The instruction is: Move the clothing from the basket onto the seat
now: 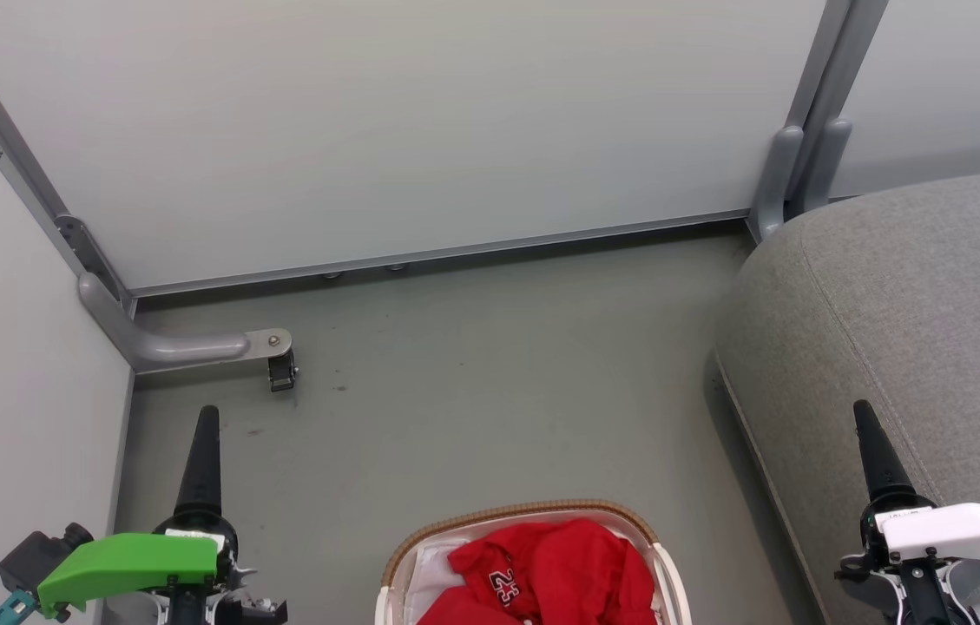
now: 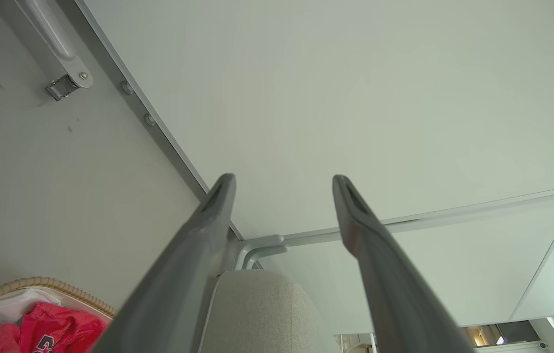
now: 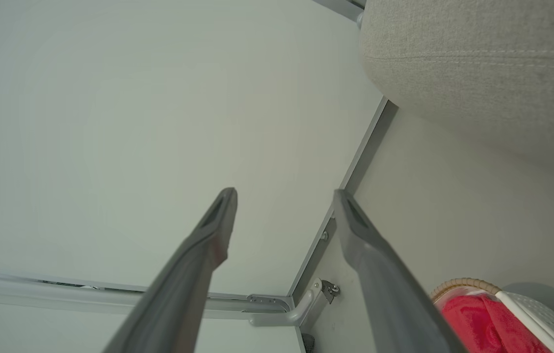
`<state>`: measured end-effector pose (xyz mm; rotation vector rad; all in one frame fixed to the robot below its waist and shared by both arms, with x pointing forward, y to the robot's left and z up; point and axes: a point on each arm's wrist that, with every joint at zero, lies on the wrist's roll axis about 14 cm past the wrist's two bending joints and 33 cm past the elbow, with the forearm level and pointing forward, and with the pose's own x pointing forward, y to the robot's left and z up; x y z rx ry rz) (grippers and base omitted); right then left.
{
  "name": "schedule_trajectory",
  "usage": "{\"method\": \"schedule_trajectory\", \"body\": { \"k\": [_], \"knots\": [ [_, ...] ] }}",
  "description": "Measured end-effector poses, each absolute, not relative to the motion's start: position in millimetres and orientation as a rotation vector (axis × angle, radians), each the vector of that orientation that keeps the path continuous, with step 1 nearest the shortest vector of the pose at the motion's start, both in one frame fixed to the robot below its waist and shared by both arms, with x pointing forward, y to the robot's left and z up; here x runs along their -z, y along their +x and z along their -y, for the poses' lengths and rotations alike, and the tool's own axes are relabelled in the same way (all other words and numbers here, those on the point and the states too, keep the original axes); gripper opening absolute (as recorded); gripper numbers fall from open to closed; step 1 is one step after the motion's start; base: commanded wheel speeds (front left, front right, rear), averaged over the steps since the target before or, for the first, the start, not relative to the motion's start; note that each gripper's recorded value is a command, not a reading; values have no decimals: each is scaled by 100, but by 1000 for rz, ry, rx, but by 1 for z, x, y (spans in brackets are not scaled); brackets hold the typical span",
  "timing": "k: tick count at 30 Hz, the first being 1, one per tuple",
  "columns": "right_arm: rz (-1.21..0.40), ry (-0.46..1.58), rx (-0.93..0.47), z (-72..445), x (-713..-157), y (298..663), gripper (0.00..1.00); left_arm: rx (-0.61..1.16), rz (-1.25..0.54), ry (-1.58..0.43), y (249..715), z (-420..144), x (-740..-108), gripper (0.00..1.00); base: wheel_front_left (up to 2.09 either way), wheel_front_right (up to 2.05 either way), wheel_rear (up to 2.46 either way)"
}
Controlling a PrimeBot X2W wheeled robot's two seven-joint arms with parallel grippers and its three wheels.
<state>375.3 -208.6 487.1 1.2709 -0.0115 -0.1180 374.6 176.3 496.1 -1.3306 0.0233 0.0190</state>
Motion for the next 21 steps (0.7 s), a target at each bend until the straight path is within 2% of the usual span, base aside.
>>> {"method": "schedule_trajectory", "body": {
  "k": [10,21],
  "knots": [
    [71,1057,90,213,-508,379,100,-6,3,-1152,376,-175,-506,100,0,0,0],
    [121,792,2,196,-535,382,100,13,32,-968,376,-171,-516,100,0,0,0]
  ]
}}
